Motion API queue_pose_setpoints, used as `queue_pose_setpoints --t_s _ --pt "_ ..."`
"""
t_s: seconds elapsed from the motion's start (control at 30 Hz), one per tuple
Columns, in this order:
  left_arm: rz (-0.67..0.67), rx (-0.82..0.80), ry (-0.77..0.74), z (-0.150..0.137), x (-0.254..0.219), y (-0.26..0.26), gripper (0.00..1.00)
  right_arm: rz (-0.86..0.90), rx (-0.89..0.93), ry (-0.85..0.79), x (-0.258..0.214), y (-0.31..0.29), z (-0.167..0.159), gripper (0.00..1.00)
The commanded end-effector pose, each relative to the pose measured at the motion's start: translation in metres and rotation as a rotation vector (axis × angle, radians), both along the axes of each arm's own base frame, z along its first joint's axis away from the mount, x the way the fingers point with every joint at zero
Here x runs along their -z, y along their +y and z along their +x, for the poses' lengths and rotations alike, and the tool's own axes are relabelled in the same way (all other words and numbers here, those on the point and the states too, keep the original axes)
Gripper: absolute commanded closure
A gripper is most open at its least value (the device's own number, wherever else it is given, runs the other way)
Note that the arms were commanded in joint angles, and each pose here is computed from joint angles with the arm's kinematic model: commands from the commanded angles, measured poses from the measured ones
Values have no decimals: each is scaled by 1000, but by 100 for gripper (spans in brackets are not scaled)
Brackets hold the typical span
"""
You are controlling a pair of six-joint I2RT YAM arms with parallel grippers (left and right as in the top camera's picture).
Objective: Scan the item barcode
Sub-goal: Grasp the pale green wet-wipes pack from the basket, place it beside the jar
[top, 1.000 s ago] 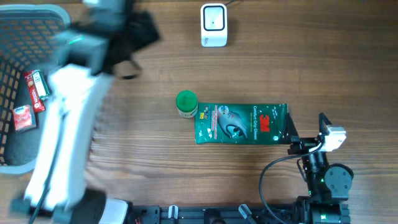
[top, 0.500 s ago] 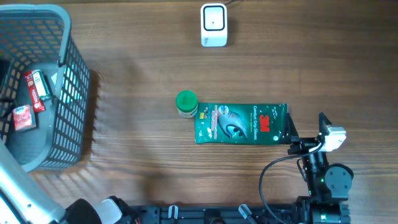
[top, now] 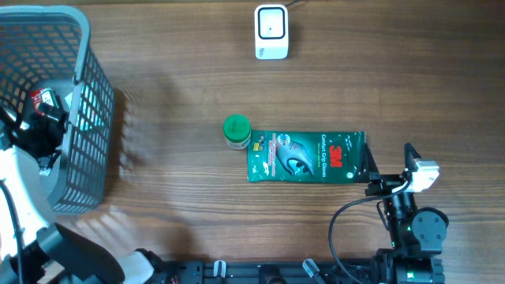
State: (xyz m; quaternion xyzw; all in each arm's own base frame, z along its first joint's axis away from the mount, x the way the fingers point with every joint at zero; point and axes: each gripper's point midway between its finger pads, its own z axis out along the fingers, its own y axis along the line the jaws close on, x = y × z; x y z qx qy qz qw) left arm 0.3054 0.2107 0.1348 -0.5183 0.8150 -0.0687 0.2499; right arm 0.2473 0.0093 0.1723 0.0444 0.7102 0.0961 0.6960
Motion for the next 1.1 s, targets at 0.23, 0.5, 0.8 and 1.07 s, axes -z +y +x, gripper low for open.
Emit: queue_pose_setpoints --t_s 0.23,0.5,0.8,1.07 --pt "-19 59 4 30 49 10 0 11 9 -6 -1 -1 0 0" --pt "-10 147 -5 68 80 -8 0 11 9 -6 -1 -1 0 0" --pt "-75 152 95 60 123 -17 68 11 9 -6 -1 -1 0 0" --pt "-20 140 20 57 67 -14 96 11 9 -6 -1 -1 0 0"
